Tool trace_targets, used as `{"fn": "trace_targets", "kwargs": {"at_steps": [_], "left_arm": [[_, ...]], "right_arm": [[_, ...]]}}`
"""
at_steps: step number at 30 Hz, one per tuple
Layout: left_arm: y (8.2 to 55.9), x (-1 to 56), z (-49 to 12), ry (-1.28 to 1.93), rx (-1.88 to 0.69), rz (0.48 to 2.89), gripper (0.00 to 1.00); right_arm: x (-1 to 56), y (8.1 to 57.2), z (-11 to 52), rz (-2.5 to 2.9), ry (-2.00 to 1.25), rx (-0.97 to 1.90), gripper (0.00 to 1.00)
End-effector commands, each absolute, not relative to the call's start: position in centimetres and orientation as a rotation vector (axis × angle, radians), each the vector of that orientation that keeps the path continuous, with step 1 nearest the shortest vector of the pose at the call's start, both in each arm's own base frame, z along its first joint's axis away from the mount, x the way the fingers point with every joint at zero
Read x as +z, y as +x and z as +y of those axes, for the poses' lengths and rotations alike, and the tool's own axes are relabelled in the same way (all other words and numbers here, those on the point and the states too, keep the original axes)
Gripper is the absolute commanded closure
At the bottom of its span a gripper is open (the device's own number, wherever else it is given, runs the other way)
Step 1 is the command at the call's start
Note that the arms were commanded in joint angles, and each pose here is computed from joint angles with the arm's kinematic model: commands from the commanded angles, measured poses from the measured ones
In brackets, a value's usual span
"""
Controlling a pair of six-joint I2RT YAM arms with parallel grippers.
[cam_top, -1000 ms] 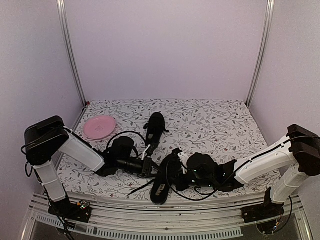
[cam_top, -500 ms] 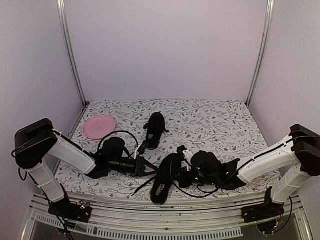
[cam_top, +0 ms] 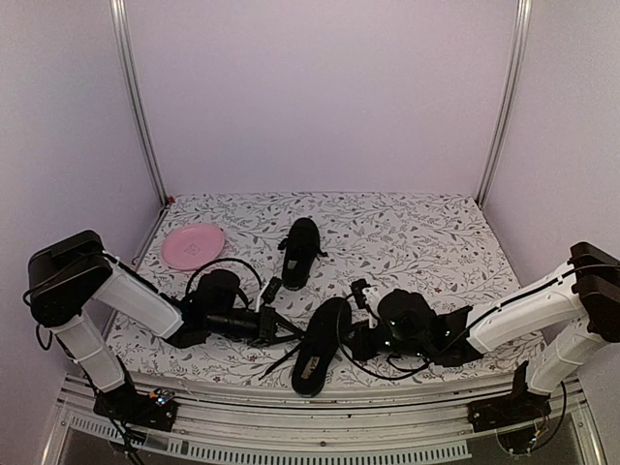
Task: Tie the shoes
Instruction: Tie the loops with the shoelace on the shoe.
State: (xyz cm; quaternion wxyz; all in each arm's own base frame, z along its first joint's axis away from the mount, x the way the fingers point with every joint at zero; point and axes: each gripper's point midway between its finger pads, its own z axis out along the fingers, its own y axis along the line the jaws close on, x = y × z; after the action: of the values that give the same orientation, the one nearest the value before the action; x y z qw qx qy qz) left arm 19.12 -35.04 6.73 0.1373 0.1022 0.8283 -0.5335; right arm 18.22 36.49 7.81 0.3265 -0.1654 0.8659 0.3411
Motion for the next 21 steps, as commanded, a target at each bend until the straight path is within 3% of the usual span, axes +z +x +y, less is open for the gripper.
{"fn": "trace_targets", "kwargs": {"at_steps": [1, 21], "left_arm": [[19.5, 6.0, -34.3, 0.285, -1.504, 2.412, 1.0], [19.2, 4.2, -33.1, 0.261, -1.423, 2.469, 1.0]], "right_arm": [[9.6, 19.5, 36.5, 2.223, -0.388, 0.932, 0.98], [8.8, 21.4, 34.7, 2.251, -0.298, 0.957, 0.98]]}}
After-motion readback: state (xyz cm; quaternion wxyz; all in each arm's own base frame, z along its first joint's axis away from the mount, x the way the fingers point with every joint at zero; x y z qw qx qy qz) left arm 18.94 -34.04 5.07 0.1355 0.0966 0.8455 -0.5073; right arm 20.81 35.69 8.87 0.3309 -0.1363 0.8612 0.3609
